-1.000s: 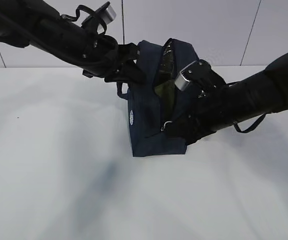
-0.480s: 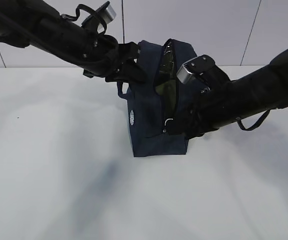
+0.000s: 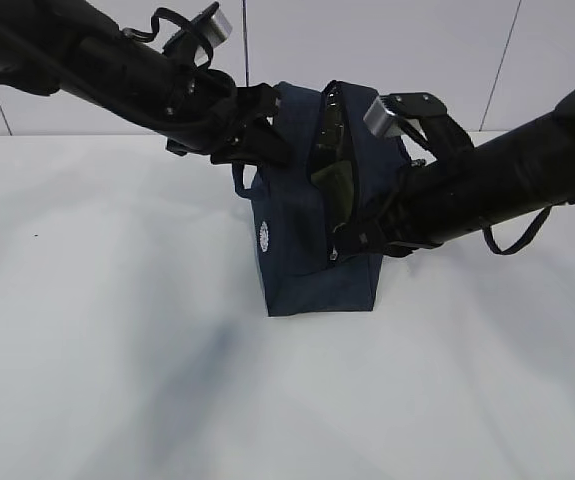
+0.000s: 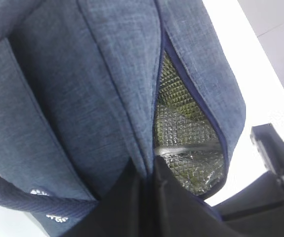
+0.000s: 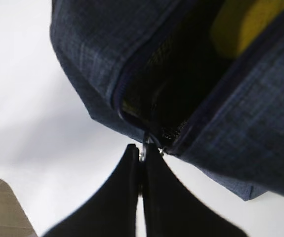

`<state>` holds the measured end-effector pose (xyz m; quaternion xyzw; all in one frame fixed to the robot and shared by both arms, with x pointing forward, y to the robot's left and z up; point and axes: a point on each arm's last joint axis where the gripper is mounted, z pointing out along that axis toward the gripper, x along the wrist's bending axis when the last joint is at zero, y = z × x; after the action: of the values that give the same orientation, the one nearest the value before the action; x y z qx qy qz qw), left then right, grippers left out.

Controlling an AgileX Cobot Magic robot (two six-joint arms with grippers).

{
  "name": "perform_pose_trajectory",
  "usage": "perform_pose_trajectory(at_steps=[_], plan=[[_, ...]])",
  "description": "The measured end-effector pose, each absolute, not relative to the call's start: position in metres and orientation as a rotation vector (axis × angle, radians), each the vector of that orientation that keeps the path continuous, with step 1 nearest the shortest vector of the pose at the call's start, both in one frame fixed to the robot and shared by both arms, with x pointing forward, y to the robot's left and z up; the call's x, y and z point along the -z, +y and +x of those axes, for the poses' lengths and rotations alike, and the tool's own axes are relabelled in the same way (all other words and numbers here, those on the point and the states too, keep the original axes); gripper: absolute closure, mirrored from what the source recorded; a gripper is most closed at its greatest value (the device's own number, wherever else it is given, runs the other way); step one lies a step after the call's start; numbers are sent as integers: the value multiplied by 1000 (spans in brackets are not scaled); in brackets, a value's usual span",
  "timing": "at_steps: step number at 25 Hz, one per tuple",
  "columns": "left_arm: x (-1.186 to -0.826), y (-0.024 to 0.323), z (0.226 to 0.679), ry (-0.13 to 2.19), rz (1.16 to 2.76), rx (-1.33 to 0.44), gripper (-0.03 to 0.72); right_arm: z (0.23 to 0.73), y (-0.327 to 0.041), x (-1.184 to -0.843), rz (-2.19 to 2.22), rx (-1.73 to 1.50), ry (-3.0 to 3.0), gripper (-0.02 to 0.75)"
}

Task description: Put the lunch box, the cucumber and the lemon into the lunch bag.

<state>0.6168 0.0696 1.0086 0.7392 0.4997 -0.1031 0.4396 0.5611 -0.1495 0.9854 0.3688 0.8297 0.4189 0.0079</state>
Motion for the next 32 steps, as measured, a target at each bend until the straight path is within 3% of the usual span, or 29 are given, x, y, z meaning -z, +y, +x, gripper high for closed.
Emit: perform_pose_trajectory(at_steps=[32], plan=[[-1009, 70, 618, 1251, 1816, 245, 686, 549, -155, -1035, 1294, -1450, 2401, 737]])
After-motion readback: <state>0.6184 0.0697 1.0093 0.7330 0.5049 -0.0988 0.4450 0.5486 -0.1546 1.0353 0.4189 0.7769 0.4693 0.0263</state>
